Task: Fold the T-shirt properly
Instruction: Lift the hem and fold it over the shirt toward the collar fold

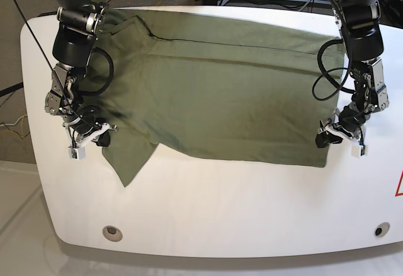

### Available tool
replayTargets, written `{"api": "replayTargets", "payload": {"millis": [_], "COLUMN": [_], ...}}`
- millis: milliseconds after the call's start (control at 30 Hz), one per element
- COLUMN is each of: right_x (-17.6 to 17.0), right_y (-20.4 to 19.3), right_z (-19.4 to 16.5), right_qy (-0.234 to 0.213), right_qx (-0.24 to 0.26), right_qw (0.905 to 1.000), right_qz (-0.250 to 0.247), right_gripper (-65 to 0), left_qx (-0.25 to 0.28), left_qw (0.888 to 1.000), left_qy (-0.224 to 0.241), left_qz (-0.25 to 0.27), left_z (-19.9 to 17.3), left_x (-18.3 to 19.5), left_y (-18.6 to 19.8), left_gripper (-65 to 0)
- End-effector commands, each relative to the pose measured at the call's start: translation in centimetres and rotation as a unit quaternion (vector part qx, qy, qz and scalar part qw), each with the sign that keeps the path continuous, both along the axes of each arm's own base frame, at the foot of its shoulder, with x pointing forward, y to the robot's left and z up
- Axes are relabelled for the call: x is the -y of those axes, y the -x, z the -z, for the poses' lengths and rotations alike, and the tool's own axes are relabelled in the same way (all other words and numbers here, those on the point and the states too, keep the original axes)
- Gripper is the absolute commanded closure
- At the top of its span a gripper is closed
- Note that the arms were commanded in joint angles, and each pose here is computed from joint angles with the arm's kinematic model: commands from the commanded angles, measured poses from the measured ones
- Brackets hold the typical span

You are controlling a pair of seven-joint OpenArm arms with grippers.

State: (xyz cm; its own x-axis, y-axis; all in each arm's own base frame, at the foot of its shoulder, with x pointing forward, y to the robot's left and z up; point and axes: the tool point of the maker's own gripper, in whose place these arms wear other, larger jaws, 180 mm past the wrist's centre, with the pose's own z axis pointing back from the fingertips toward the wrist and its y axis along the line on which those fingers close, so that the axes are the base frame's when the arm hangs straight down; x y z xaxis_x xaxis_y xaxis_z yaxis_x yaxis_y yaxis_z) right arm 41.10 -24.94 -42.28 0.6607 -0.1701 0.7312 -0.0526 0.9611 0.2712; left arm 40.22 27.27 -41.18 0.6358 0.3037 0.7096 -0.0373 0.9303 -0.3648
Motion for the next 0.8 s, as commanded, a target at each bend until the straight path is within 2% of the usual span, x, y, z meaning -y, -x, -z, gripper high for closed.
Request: {"api": "replayTargets", "payload": {"millis": [0, 33, 100, 167, 300, 367, 767], "right_x": [0.3, 0.3, 0.2, 0.1, 0.1, 0.2, -0.1], "right_y": [-0.9, -1.2, -1.2, -1.2, -0.8, 0.0, 1.8], "right_z": [-1.6, -2.0, -2.4, -2.6, -3.0, -4.1, -7.2], "right_qy": [0.011, 0.013, 0.018, 0.023, 0.035, 0.059, 0.127], "right_qx": [0.015, 0.021, 0.022, 0.022, 0.013, 0.002, 0.019], "right_qw": [0.9998, 0.9996, 0.9994, 0.9992, 0.9986, 0.9969, 0.9881], "right_qz": [-0.011, -0.014, -0.021, -0.026, -0.036, -0.053, -0.085], "right_gripper": [0.0, 0.0, 0.0, 0.0, 0.0, 0.0, 0.0], "left_qx": [0.014, 0.016, 0.013, 0.012, 0.01, -0.001, 0.026], "left_qw": [1.0, 1.0, 1.0, 1.0, 1.0, 1.0, 0.998], "left_qy": [-0.009, -0.009, -0.009, -0.009, -0.01, -0.013, -0.037], "left_qz": [-0.001, 0.002, 0.005, 0.005, 0.005, 0.014, 0.035], "left_z": [-1.5, -1.6, -1.6, -1.5, -1.4, -1.0, -3.2], "left_x": [-0.9, -0.8, -0.8, -0.8, -0.9, -0.6, -0.2], "left_y": [-1.0, -1.0, -1.0, -1.0, -0.8, -0.3, 0.6], "left_gripper": [-27.5, -23.3, -4.9, 0.0, 0.0, 0.0, 0.0]}}
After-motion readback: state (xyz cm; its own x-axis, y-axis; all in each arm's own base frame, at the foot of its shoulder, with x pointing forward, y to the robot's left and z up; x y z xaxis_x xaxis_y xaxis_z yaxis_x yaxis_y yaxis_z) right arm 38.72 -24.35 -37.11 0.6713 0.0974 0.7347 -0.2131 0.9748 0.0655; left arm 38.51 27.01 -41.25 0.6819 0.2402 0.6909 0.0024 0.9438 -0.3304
